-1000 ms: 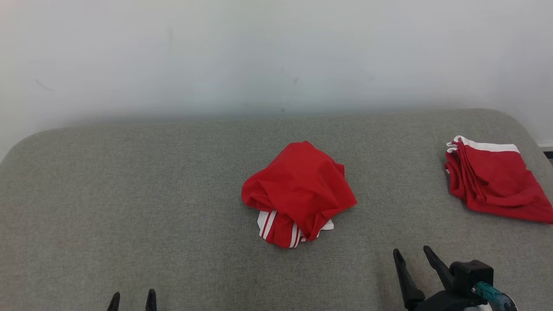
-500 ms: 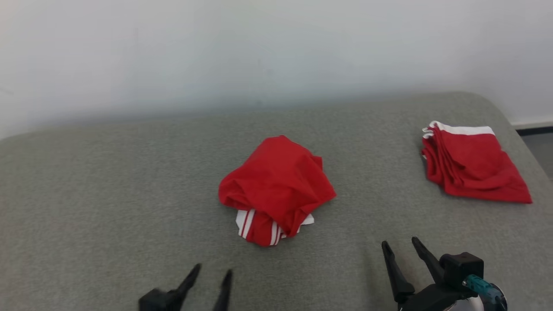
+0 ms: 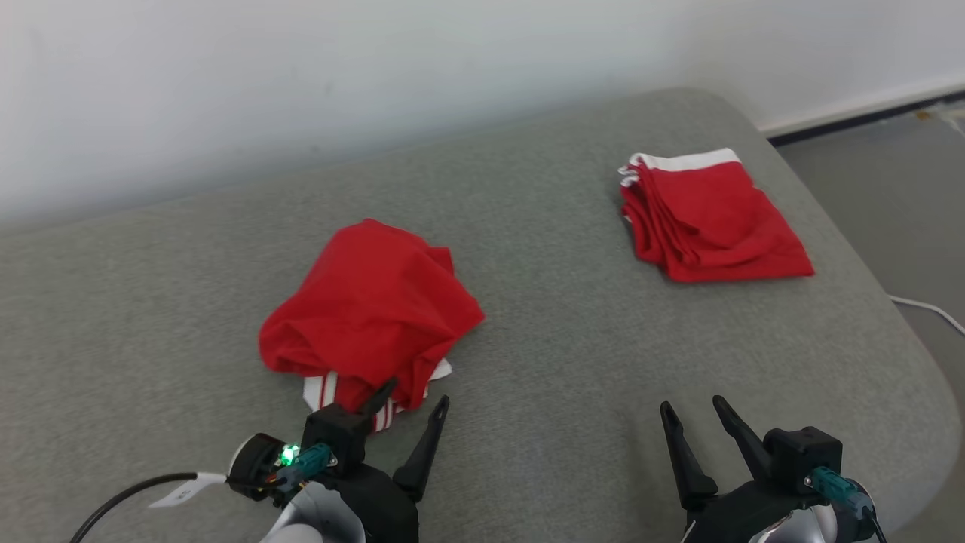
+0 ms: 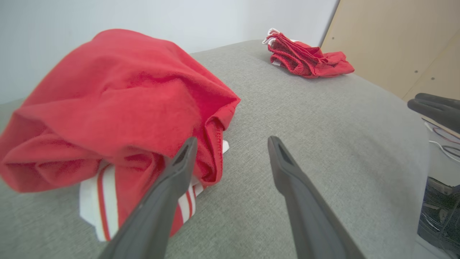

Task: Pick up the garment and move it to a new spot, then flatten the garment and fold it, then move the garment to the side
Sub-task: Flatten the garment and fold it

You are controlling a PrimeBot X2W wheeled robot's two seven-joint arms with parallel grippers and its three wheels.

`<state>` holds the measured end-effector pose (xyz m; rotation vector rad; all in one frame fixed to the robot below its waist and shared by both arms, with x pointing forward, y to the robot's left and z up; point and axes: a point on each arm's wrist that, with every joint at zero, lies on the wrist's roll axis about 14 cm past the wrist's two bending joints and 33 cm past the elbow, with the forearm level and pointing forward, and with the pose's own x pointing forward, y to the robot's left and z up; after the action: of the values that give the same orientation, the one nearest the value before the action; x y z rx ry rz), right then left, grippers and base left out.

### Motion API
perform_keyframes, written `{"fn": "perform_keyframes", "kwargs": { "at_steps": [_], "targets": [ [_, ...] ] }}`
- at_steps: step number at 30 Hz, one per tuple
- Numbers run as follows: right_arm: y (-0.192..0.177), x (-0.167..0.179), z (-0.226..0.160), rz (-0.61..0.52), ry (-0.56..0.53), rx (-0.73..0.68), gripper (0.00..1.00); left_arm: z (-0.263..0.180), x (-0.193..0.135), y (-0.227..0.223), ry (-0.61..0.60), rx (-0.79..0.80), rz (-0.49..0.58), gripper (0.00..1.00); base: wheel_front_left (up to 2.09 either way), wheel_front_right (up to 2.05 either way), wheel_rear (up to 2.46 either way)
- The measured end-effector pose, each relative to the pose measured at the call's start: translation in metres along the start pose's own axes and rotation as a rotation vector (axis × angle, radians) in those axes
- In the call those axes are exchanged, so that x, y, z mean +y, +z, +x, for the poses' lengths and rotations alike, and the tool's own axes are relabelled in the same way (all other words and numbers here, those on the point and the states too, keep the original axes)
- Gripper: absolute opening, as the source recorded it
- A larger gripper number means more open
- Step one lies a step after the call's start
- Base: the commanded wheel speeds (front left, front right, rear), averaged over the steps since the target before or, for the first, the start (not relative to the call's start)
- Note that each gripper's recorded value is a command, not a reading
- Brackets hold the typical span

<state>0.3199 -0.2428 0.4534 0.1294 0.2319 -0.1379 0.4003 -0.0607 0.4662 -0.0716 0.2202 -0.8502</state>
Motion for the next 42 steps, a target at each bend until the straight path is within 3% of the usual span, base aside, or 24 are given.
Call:
{"fn": "perform_keyframes", "kwargs": {
  "at_steps": [12, 13, 14, 15, 21, 25, 34, 42],
  "targets": [
    [-0.016, -0.023, -0.009, 0.013, -0.088, 0.043, 1.0, 0.04, 0.019, -0.038, 0.061, 0.124, 0.075, 1.0, 0.0, 0.0, 0.0],
    [-0.017, -0.022, -0.009, 0.014, -0.086, 0.045, 1.0, 0.04, 0.021, -0.038, 0.069, 0.119, 0.083, 0.58, 0.0, 0.0, 0.0],
    [-0.017, -0.022, -0.008, 0.015, -0.085, 0.044, 1.0, 0.042, 0.023, -0.034, 0.077, 0.103, 0.087, 0.4, 0.0, 0.0, 0.0],
    [-0.017, -0.021, -0.008, 0.014, -0.08, 0.043, 1.0, 0.043, 0.025, -0.029, 0.089, 0.082, 0.091, 0.0, 0.0, 0.0, 0.0],
    [-0.014, -0.012, -0.002, 0.01, -0.047, 0.032, 1.0, 0.036, 0.033, -0.02, 0.121, 0.05, 0.122, 0.0, 0.0, 0.0, 0.0],
    [-0.011, -0.006, 0.001, 0.009, -0.024, 0.024, 1.0, 0.041, 0.029, 0.019, 0.098, -0.076, 0.201, 0.0, 0.0, 0.0, 0.0],
    [-0.003, 0.006, 0.004, 0.012, 0.017, -0.003, 1.0, 0.035, -0.016, 0.211, 0.019, -0.574, 0.504, 0.0, 0.0, 0.0, 0.0],
    [0.001, 0.021, 0.004, 0.017, 0.063, -0.019, 1.0, -0.019, -0.082, 0.342, -0.058, -0.912, 0.645, 0.0, 0.0, 0.0, 0.0]
  ]
}}
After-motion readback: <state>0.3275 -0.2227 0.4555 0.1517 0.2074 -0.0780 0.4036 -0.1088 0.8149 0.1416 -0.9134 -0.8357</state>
